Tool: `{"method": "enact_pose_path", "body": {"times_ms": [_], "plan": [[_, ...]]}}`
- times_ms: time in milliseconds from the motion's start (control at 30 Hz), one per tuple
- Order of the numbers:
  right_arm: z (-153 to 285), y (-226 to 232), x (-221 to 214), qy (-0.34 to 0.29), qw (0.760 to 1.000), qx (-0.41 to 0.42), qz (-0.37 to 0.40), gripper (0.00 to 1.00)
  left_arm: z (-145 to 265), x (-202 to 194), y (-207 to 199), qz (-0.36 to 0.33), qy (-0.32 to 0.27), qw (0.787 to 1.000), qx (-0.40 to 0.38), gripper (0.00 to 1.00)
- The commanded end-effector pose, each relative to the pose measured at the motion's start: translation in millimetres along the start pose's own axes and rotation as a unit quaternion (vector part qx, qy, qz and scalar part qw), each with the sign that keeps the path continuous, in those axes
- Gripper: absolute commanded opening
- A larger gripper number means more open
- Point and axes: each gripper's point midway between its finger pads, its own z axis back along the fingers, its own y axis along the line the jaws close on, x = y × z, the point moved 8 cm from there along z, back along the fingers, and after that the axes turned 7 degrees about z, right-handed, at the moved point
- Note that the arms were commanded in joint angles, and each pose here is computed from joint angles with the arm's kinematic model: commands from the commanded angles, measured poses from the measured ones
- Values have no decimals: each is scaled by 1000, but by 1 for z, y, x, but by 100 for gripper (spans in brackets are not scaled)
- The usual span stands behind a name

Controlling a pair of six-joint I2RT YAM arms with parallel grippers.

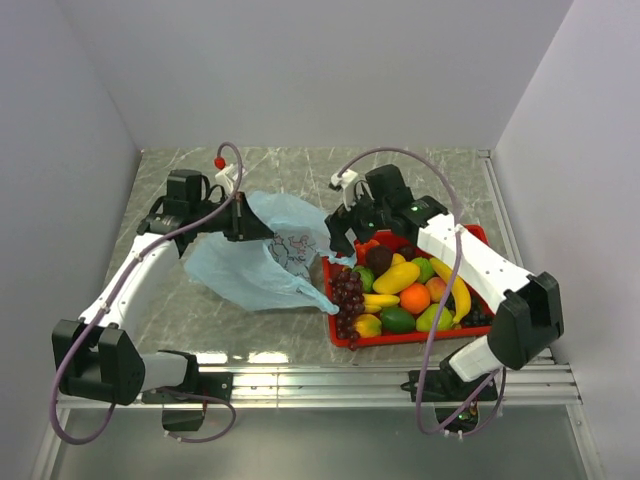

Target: Place the fake fruits into the plastic bag and tie a complex knot

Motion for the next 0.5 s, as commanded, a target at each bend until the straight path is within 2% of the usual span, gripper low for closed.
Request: {"method": "enact_pose_path", "body": {"times_ms": [0,67,100,167,200,267,300,433,467], "plan": [[2,-18,-3,46,995,-62,71,100,21,17,-20,-43,-37,998,-38,0],[0,-29,-7,64,990,-82,95,99,29,21,-23,-45,-46,997,-47,0],[1,-34,-6,65,988,-95,102,89,35,24,-20,-46,-57,996,-42,0],[2,-54,4,50,982,-140,118,65,40,28,-19,-57,-64,995,-41,0],[2,-61,9,42,980,-154,122,42,43,29,-17,-62,-66,995,-42,0],[6,-78,31,21,972,-195,126,12,43,27,-13,-79,-61,994,-33,0],[-1,-89,38,12,968,-218,126,0,43,26,-10,-84,-58,994,-32,0],[0,-118,58,-22,942,-305,142,0,39,15,7,-113,-30,993,-7,0],[0,-126,51,-11,935,-320,151,0,38,12,16,-147,-22,989,2,0]]}}
